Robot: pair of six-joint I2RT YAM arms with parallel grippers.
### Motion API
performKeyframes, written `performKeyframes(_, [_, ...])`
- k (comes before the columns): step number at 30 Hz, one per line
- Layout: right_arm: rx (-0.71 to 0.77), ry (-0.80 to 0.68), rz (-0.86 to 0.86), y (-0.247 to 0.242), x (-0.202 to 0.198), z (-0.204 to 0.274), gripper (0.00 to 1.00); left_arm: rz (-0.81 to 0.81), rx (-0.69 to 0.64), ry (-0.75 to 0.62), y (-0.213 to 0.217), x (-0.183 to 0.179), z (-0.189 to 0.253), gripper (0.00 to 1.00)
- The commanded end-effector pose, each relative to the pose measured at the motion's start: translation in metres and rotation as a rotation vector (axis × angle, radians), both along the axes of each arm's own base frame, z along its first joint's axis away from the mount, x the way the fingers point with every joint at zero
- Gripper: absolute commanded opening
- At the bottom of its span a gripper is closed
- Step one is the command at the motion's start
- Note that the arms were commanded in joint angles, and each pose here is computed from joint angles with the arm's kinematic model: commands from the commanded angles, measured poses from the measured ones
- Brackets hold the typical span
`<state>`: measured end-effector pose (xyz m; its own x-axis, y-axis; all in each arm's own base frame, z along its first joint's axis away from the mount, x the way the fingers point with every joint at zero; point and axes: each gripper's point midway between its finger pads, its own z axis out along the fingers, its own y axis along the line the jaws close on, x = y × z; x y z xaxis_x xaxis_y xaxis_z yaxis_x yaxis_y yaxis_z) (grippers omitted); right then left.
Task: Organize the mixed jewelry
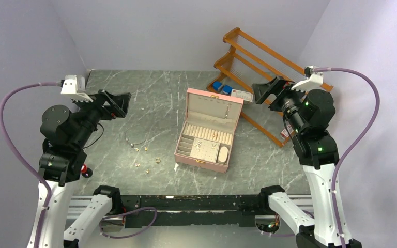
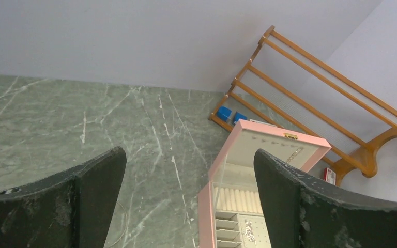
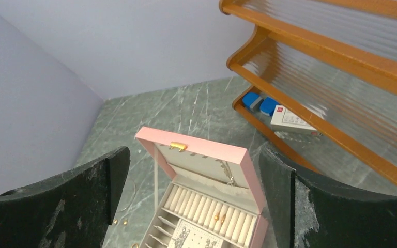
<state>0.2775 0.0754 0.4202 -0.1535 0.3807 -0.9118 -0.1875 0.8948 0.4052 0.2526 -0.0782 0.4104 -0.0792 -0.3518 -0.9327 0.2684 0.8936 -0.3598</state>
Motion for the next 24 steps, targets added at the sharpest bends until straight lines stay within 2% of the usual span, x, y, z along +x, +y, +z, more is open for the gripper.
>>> performKeyframes(1, [0.015, 0.053, 0.049, 0.009, 0.004, -0.017, 1.00, -0.040, -0.026, -0.029, -0.005, -0.008, 0.006, 0.98])
performKeyframes(8, [0.052, 0.146, 0.140, 0.028, 0.014, -0.046, 1.00, -0.156, -0.021, 0.019, -0.024, -0.015, -0.014, 0.98])
performKeyframes(12, [0.081, 0.152, 0.198, 0.039, 0.014, -0.060, 1.00, -0.226, -0.028, 0.028, -0.035, -0.019, -0.021, 0.98])
performKeyframes(15, [0.106, 0.140, 0.317, 0.058, 0.008, -0.067, 0.99, -0.260, -0.034, 0.035, -0.040, -0.021, -0.026, 0.98])
performKeyframes(17, [0.127, 0.144, 0.383, 0.068, 0.004, -0.072, 0.96, -0.248, -0.059, 0.081, -0.040, -0.020, -0.037, 0.98])
performKeyframes(21, [0.143, 0.153, 0.406, 0.074, 0.006, -0.077, 0.93, -0.252, -0.082, 0.173, -0.042, -0.019, -0.063, 0.98])
performKeyframes(24, [0.141, 0.156, 0.456, 0.086, 0.009, -0.077, 0.89, -0.191, -0.111, 0.272, -0.036, -0.011, -0.089, 0.98])
